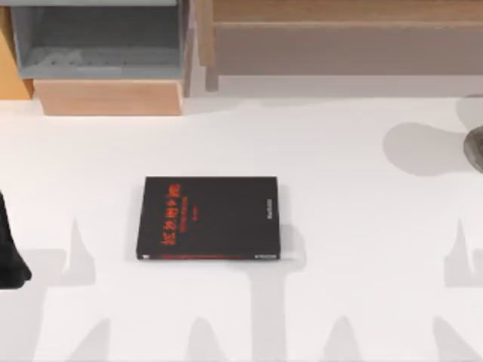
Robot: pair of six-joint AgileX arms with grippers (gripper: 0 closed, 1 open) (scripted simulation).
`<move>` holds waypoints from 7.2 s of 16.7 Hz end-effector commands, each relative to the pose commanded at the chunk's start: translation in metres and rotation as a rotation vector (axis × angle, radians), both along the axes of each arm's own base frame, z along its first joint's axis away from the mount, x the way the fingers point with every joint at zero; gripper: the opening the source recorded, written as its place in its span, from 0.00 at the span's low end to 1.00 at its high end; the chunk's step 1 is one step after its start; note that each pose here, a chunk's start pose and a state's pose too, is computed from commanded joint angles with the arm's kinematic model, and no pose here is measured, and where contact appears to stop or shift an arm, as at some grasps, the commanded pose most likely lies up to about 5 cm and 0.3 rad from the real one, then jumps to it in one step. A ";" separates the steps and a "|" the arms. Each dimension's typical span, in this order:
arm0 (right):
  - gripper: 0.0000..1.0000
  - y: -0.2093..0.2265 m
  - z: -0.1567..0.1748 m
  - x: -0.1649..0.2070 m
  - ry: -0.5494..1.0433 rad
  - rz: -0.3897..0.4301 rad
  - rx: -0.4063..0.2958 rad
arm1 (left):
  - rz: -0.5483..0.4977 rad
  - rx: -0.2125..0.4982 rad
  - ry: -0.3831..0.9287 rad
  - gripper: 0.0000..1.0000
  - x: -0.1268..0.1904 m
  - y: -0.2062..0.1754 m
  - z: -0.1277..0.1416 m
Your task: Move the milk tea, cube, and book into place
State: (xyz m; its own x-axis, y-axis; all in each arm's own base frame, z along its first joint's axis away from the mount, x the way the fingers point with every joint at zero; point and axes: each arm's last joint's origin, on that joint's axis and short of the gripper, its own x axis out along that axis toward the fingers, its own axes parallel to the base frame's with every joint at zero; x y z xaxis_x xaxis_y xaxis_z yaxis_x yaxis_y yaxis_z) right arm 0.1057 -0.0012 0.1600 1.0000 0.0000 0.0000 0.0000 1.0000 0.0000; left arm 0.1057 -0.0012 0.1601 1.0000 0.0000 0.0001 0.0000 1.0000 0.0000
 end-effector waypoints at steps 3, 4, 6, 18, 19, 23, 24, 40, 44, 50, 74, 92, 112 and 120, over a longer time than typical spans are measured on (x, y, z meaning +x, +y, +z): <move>1.00 0.000 0.000 0.000 0.000 0.000 0.000 | -0.001 -0.002 -0.025 1.00 0.001 -0.001 0.018; 1.00 0.000 0.000 0.000 0.000 0.000 0.000 | -0.001 -0.003 -0.037 1.00 0.002 -0.001 0.029; 1.00 0.000 0.000 0.000 0.000 0.000 0.000 | -0.002 -0.007 -0.062 1.00 0.008 -0.003 0.056; 1.00 0.000 0.000 0.000 0.000 0.000 0.000 | -0.011 -0.011 0.028 1.00 0.229 -0.062 0.133; 1.00 0.000 0.000 0.000 0.000 0.000 0.000 | -0.012 -0.010 0.033 1.00 0.249 -0.071 0.126; 1.00 0.000 0.000 0.000 0.000 0.000 0.000 | -0.015 -0.010 0.027 1.00 0.306 -0.099 0.098; 1.00 0.000 0.000 0.000 0.000 0.000 0.000 | -0.016 -0.011 0.021 1.00 0.314 -0.105 0.093; 1.00 0.000 0.000 0.000 0.000 0.000 0.000 | -0.019 -0.013 0.005 1.00 0.346 -0.082 0.089; 1.00 0.000 0.000 0.000 0.000 0.000 0.000 | -0.018 -0.015 0.004 1.00 0.356 -0.100 0.088; 1.00 0.000 0.000 0.000 0.000 0.000 0.000 | -0.017 -0.015 0.004 1.00 0.357 -0.114 0.088; 1.00 0.000 0.000 0.000 0.000 0.000 0.000 | 0.003 -0.008 0.004 0.00 0.355 -0.109 0.089; 1.00 0.000 0.000 0.000 0.000 0.000 0.000 | -0.015 -0.014 0.003 0.00 0.347 -0.113 0.098; 1.00 0.000 0.000 0.000 0.000 0.000 0.000 | -0.026 1.013 0.129 0.00 0.146 -0.205 0.074; 1.00 0.000 0.000 0.000 0.000 0.000 0.000 | -0.435 1.534 0.382 0.00 0.083 -0.226 -0.071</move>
State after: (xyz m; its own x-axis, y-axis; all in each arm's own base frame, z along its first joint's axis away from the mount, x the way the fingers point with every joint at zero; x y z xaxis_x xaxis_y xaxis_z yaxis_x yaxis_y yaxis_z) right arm 0.1057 -0.0012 0.1600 1.0000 0.0000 0.0000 0.0000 1.0000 0.0000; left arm 0.1888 -0.2268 0.0888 0.8668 -0.0321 -0.4977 0.4976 -0.0110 0.8673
